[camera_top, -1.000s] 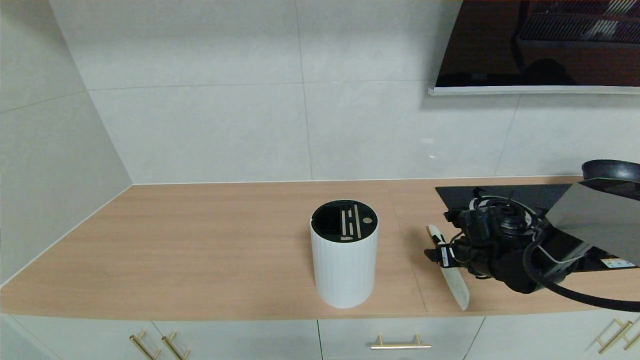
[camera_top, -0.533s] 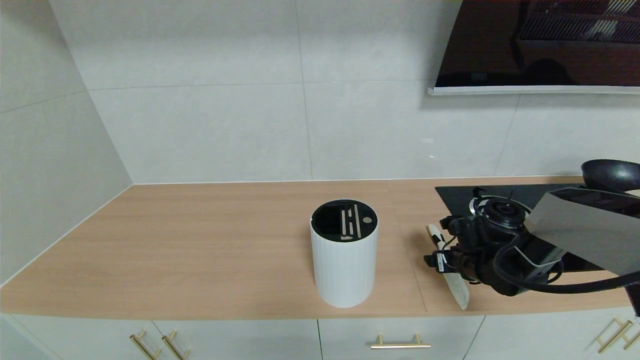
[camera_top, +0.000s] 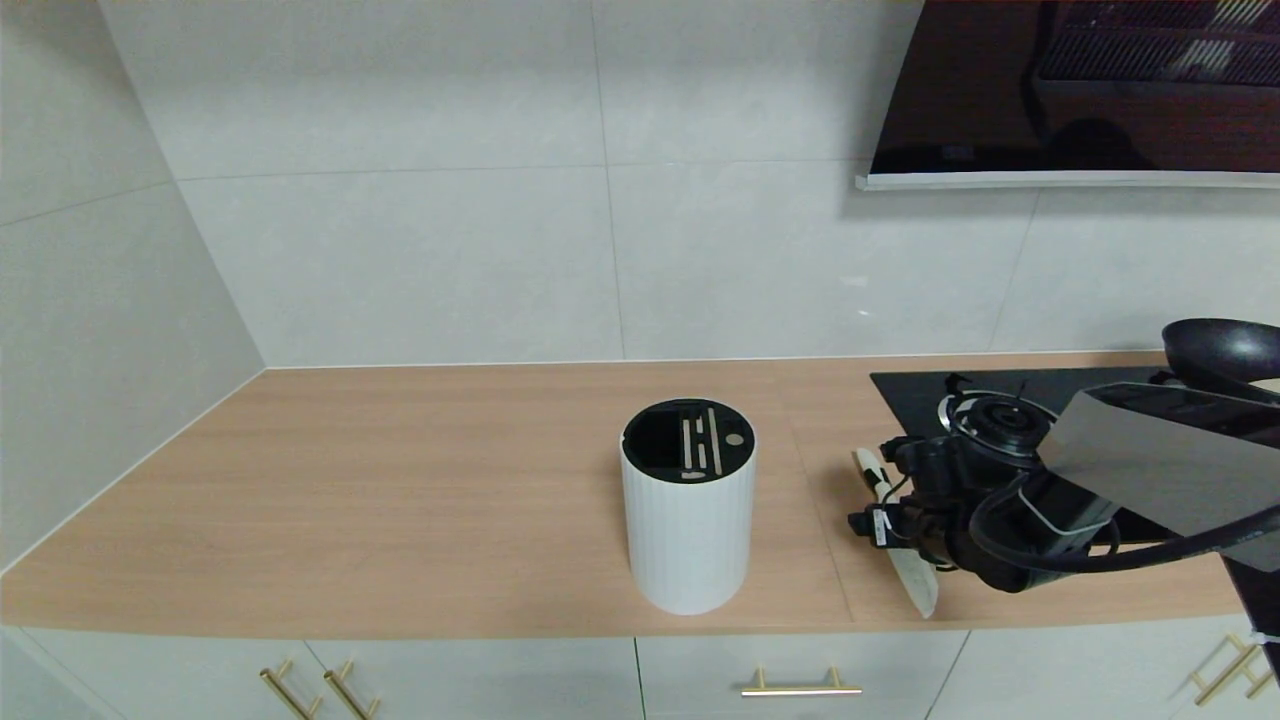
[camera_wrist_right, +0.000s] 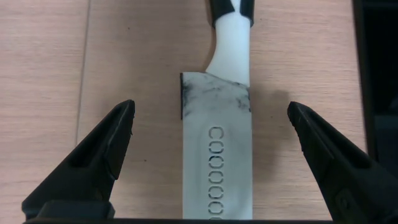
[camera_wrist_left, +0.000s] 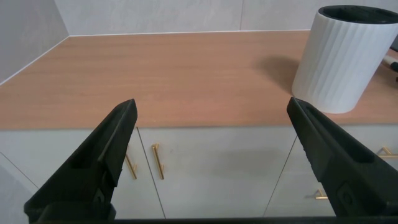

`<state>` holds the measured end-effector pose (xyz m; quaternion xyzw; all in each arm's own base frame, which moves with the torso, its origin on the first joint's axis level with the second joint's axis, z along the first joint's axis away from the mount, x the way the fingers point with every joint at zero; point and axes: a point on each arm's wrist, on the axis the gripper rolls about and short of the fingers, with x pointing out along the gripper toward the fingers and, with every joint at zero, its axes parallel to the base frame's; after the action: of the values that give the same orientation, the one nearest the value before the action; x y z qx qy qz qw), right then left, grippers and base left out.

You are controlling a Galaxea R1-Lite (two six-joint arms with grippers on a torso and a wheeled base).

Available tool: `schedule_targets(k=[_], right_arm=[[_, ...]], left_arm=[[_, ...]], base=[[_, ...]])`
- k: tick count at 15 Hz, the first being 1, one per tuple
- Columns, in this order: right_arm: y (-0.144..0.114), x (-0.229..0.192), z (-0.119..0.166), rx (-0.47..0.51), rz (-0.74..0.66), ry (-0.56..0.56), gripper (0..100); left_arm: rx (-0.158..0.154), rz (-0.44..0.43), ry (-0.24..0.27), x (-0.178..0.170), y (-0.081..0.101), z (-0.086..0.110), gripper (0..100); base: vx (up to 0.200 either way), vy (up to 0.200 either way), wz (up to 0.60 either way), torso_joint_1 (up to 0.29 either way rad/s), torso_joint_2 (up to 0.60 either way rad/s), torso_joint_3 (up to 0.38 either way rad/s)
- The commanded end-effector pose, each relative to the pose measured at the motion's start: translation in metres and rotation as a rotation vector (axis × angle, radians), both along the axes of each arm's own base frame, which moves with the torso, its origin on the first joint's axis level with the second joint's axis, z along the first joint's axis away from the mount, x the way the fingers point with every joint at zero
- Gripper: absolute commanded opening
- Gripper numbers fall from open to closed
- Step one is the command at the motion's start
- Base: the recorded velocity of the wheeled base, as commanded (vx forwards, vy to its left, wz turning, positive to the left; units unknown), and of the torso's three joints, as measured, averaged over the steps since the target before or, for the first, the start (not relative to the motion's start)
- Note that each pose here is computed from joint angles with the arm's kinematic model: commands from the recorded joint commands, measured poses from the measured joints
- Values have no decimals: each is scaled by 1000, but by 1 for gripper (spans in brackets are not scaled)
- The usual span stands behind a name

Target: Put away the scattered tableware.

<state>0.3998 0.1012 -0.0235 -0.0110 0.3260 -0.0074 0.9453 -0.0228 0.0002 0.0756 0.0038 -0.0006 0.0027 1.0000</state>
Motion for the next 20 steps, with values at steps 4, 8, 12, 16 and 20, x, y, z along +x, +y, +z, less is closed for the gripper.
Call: schedule_targets(k=[4,8,12,16,20], right_arm=[[0,3,-5,6,-9,4,100],[0,3,-6,4,-10,5,0],[0,3,-5,5,-10,2,0],[1,3,-2,-1,-19,-8,0],[2,0,20,-19,-57,-81,0]], left_arm=[[0,1,1,0,0,0,100],[0,1,1,0,0,0,100],[0,1,1,0,0,0,100],[0,1,1,0,0,0,100],[3,1,1,0,0,0,100]], base=[[0,0,0,0,0,0],[0,0,0,0,0,0],[0,0,0,0,0,0],[0,0,0,0,0,0],[0,0,0,0,0,0]])
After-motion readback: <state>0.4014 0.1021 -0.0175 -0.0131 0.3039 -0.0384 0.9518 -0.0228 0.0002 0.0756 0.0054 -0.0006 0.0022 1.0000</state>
